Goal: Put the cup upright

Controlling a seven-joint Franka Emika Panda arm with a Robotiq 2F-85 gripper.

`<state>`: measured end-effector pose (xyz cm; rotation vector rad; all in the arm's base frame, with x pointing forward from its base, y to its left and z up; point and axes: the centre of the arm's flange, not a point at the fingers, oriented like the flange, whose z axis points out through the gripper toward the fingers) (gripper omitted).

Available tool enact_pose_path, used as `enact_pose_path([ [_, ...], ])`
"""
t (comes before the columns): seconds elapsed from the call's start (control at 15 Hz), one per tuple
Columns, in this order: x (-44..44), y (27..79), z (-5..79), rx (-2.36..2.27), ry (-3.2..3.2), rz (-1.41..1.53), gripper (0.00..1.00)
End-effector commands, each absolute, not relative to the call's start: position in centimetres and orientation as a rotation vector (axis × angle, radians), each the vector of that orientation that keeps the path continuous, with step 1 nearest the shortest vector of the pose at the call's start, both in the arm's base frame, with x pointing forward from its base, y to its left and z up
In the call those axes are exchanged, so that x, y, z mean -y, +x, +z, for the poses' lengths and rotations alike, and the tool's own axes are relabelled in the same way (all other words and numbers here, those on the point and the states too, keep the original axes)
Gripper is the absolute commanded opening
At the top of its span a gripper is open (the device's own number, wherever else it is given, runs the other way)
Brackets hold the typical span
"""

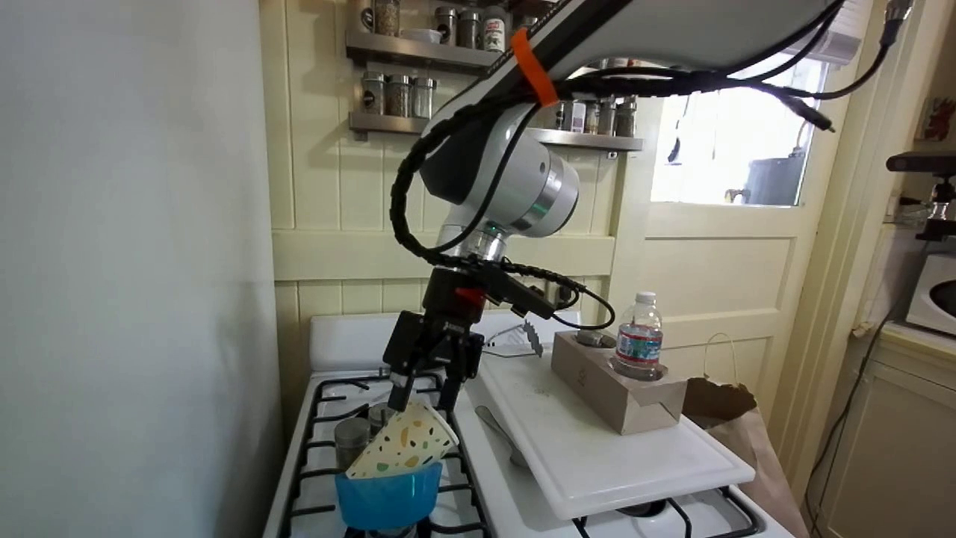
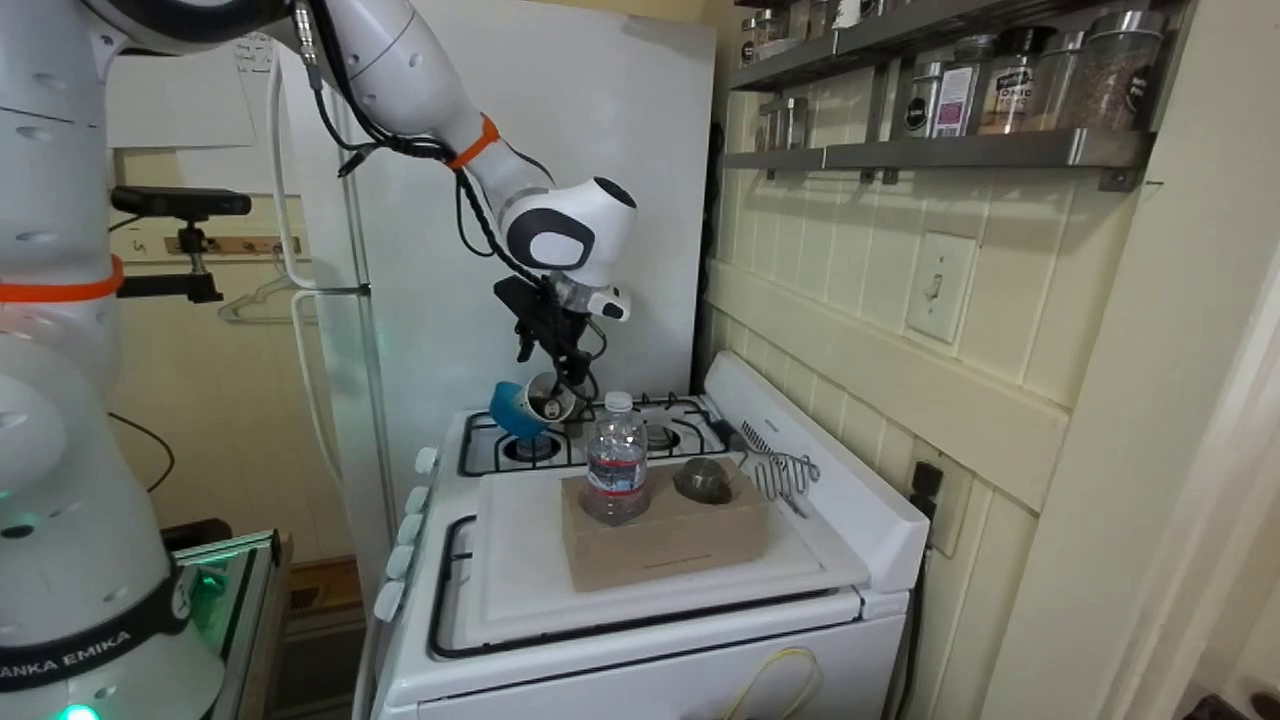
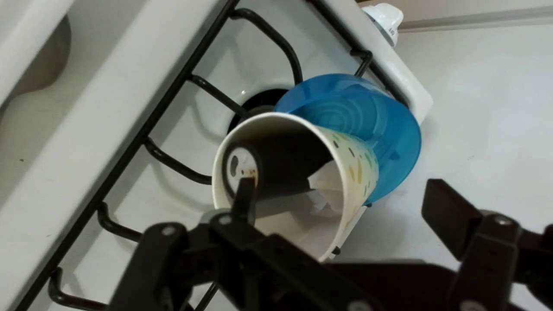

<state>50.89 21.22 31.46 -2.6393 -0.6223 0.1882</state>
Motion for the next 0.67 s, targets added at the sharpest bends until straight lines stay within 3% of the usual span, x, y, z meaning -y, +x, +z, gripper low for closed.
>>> enact_pose_path([
  [0.0,-22.3,51.8,30.1,0.656,-2.578,0.249,0.71],
  [0.07,-22.5,51.8,30.0,0.669,-2.576,0.252,0.71],
  [0.6,-23.4,52.3,31.5,0.740,-2.574,0.194,0.10],
])
